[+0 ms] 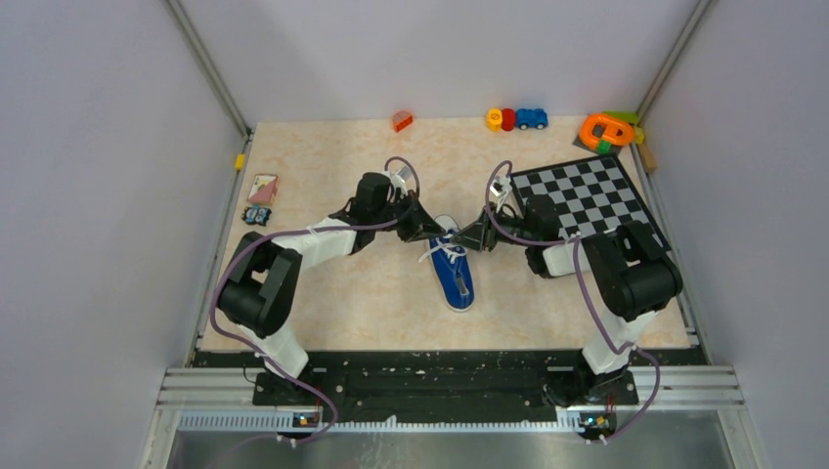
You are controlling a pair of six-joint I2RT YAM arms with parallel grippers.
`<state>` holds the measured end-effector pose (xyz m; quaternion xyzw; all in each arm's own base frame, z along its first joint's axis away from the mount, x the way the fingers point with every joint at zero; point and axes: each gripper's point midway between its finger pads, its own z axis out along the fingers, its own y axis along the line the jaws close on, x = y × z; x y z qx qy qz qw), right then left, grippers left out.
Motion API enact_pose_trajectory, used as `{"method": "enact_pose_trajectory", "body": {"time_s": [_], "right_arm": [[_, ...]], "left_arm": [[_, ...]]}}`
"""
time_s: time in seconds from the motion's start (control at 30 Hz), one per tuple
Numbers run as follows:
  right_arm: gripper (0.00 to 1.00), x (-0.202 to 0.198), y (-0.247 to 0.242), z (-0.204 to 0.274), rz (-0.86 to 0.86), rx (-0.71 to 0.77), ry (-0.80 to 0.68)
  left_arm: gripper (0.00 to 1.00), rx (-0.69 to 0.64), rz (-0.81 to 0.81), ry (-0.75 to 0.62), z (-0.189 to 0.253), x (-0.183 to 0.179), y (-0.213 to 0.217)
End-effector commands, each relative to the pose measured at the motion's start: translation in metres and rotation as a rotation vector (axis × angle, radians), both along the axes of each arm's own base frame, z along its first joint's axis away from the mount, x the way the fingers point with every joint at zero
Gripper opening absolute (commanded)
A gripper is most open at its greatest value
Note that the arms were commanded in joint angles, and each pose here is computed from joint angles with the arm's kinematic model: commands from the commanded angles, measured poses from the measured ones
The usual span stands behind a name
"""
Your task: Tie the shoes
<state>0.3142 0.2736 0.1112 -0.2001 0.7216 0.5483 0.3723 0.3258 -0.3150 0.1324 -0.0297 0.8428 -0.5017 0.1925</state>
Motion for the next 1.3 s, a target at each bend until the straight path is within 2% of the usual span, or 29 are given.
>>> {"method": "enact_pose_trajectory", "body": {"time_s": [0.0, 0.17, 0.27, 0.4, 0.77, 1.0, 1.17, 1.27], "right_arm": [[0.34, 0.009, -0.003, 0.008, -0.020, 0.000, -0.042], [0.34, 0.010, -0.005, 0.008, -0.029, -0.001, -0.037], [0.43, 0.010, -0.005, 0.010, -0.034, 0.001, -0.037], [0.44, 0.010, -0.007, 0.012, -0.037, 0.006, -0.036], [0.25, 0.008, -0.006, 0.016, -0.022, 0.032, -0.018], [0.14, 0.009, -0.004, 0.017, -0.019, 0.047, -0.006], [0.01, 0.009, -0.003, 0.019, -0.014, 0.063, 0.003], [0.00, 0.010, -0.003, 0.019, -0.018, 0.064, 0.009]], "left_arm": [[0.00, -0.023, 0.004, -0.055, 0.020, 0.007, 0.000], [0.00, -0.027, 0.001, -0.059, 0.022, 0.010, -0.001], [0.00, -0.026, -0.001, -0.058, 0.022, 0.011, -0.002], [0.00, -0.028, -0.002, -0.057, 0.023, 0.013, -0.002], [0.00, -0.028, -0.006, -0.060, 0.024, 0.012, -0.001], [0.00, -0.040, -0.035, -0.083, 0.022, -0.002, 0.000], [0.00, -0.035, -0.066, -0.111, 0.018, -0.014, -0.005], [0.00, -0.036, -0.072, -0.148, 0.019, -0.020, -0.007]]}}
